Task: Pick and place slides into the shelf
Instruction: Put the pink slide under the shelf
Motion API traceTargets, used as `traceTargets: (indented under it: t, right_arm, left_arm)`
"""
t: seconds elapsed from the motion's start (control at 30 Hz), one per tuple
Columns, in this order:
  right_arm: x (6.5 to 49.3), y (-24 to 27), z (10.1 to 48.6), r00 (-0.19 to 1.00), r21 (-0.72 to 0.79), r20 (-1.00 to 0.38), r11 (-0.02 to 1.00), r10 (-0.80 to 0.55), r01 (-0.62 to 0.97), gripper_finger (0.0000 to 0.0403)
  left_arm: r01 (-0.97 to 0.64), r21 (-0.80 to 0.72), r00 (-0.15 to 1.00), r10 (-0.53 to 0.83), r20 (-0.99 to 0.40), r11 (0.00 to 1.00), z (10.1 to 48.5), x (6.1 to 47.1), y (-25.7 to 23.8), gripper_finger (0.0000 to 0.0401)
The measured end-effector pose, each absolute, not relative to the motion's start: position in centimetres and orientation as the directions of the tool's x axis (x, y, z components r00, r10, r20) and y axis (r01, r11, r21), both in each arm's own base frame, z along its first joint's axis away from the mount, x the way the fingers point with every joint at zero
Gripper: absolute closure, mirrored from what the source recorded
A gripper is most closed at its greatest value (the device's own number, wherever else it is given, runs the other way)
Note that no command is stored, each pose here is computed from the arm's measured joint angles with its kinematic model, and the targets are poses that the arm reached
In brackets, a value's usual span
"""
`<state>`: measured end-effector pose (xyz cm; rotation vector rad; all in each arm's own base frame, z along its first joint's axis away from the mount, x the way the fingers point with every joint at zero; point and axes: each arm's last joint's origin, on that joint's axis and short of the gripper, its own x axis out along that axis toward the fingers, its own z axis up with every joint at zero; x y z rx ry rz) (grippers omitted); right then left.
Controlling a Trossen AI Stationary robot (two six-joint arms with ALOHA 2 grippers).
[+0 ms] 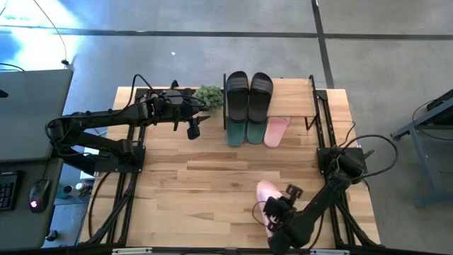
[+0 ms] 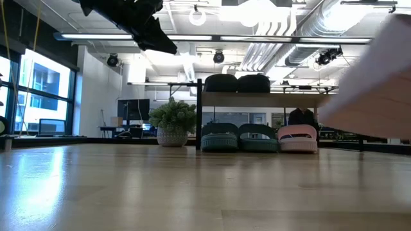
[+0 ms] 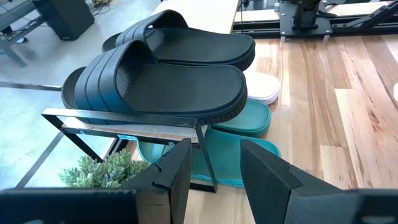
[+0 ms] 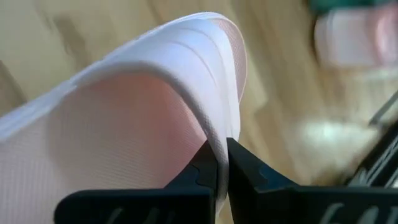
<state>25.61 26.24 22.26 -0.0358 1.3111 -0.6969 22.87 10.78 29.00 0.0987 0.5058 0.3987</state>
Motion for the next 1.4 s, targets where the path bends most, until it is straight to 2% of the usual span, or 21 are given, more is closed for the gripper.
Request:
traceTargets:
  t: [0.23,0.47,0.8,1.0,1.17,1.3,1.4]
  right_arm:
    - [28.2,24.2,23.9,0.225,-0.475,-0.792,0.804,-0.568,0.357,0.0402]
    - [28.7,19.8,27.8,0.302,-0.493,-0.734,0.783,-0.608,0.379,0.0403]
    - [24.1,12.1,37.8,0.503,-0.382,-0.55,0.736,-0.667,0.558,0.0403]
    - [20.4,9.4,41.4,0.573,-0.271,-0.453,0.718,-0.683,0.641,0.0403]
    - [19.9,9.2,40.8,0.568,-0.276,-0.466,0.721,-0.679,0.636,0.0403]
    - [19.3,9.2,35.6,0.468,-0.338,-0.572,0.714,-0.673,0.613,0.0403]
    - [17.3,8.6,32.6,0.429,-0.32,-0.594,0.69,-0.68,0.65,0.0403]
  left_arm:
    - [-0.347,0.189,0.8,0.395,-0.452,0.919,29.0,22.9,10.8,0.0279]
    - [-0.347,0.189,0.8,0.395,-0.452,0.919,29.0,22.9,10.8,0.0279]
    - [-0.347,0.189,0.8,0.395,-0.452,0.919,29.0,22.9,10.8,0.0279]
    - [-0.347,0.189,0.8,0.395,-0.452,0.919,29.0,22.9,10.8,0.0279]
    - [-0.347,0.189,0.8,0.395,-0.452,0.919,29.0,22.9,10.8,0.0279]
    - [-0.347,0.189,0.8,0.395,-0.452,0.919,29.0,22.9,10.8,0.0279]
    - [-0.347,0.189,0.8,0.395,-0.452,0.918,29.0,22.9,10.8,0.0279]
